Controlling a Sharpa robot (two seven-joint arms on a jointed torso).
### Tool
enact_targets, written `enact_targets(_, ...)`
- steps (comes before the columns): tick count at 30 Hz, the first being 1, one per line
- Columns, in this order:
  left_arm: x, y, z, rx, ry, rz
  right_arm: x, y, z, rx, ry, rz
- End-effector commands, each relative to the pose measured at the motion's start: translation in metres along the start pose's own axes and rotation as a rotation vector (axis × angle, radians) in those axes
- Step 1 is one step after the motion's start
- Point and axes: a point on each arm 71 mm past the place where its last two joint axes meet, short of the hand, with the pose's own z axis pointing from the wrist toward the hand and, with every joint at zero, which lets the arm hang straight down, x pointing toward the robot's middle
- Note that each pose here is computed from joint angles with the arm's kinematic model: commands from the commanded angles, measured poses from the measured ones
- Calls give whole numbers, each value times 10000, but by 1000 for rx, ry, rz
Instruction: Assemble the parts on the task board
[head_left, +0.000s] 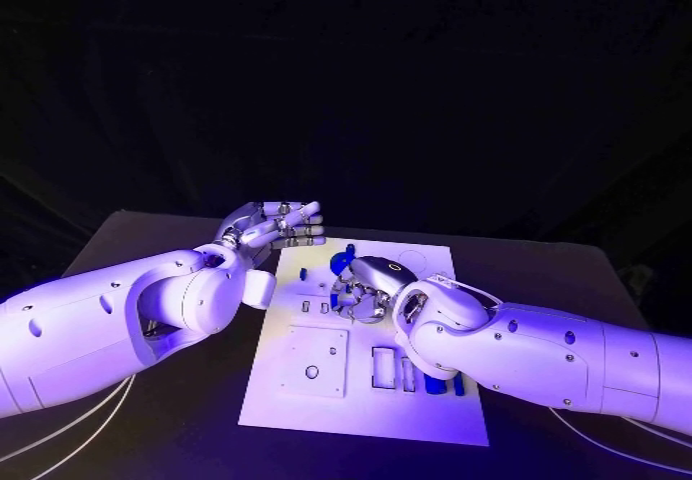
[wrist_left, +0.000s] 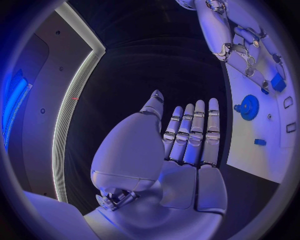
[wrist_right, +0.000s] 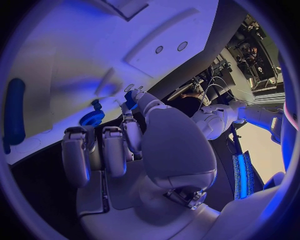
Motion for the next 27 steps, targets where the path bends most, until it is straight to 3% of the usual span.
enact_targets(1, 23, -8, -2, 4, 15, -10, 39, 4, 16, -2, 9, -42)
enact_targets(27, 20, -9, -6, 2, 18, -11, 169, -27, 62, 21, 48, -49)
